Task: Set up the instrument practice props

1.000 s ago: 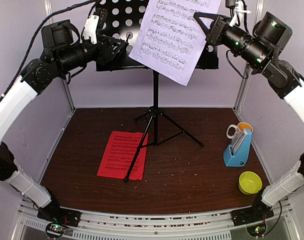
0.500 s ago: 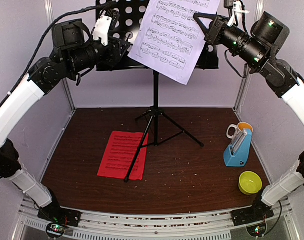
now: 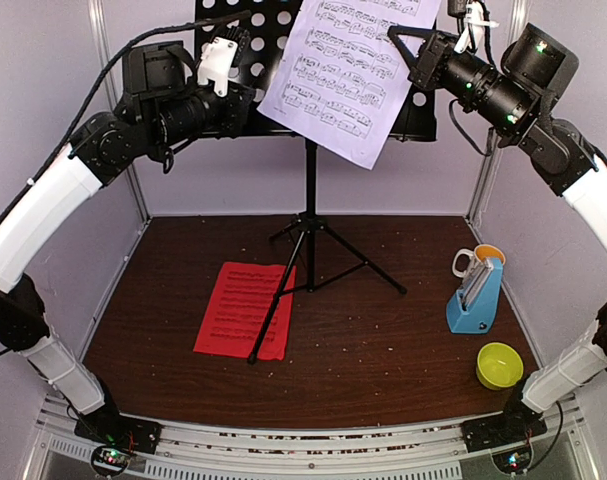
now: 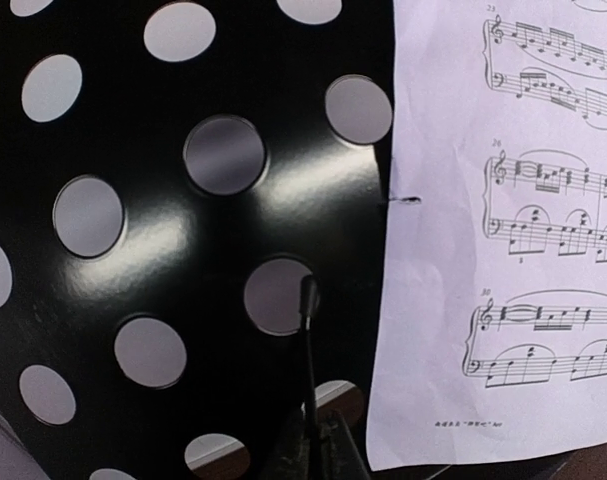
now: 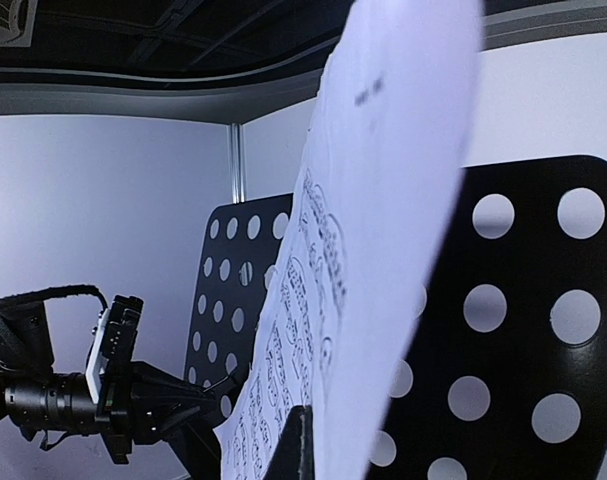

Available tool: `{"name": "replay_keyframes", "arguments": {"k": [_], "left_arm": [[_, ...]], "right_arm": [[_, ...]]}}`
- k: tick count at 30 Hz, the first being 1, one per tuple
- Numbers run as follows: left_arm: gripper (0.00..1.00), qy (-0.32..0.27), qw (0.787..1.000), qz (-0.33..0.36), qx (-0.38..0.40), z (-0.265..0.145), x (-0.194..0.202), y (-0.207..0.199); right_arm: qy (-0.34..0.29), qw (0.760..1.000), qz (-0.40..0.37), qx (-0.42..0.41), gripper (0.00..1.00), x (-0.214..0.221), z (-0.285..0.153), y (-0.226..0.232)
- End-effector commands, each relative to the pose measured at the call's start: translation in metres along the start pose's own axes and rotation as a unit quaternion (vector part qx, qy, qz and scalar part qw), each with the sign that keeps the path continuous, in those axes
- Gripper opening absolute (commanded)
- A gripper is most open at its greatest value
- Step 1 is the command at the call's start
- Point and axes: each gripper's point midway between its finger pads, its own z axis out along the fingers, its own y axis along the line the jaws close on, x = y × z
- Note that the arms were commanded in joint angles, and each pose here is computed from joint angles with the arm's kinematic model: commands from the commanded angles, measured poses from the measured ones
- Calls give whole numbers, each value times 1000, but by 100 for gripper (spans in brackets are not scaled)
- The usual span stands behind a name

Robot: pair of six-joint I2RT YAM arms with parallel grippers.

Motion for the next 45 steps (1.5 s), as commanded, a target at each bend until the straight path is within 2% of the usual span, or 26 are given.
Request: {"name": "replay_keyframes", "arguments": {"k": [1, 14, 22, 29, 34, 45], "left_arm": [[0, -42, 999, -11, -10, -11, -21, 9], [0, -152, 988, -20, 26, -31, -41, -2], [0, -171, 984, 3, 53, -36, -43, -12], [0, -190, 979, 29, 72, -43, -42, -19], [0, -188, 978, 31, 80, -43, -39, -18], [0, -190, 974, 15, 123, -39, -36, -24]], "right_arm": [[-15, 1000, 1, 17, 0, -9, -2, -7], [-22, 999, -18, 17, 0, -8, 1, -7], [-24, 997, -69, -38, 0, -6, 20, 13], [-17, 984, -152, -86, 0, 13, 39, 30], [-39, 973, -209, -88, 0, 3, 47, 31], [-100, 948, -261, -153, 0, -14, 60, 48]]}}
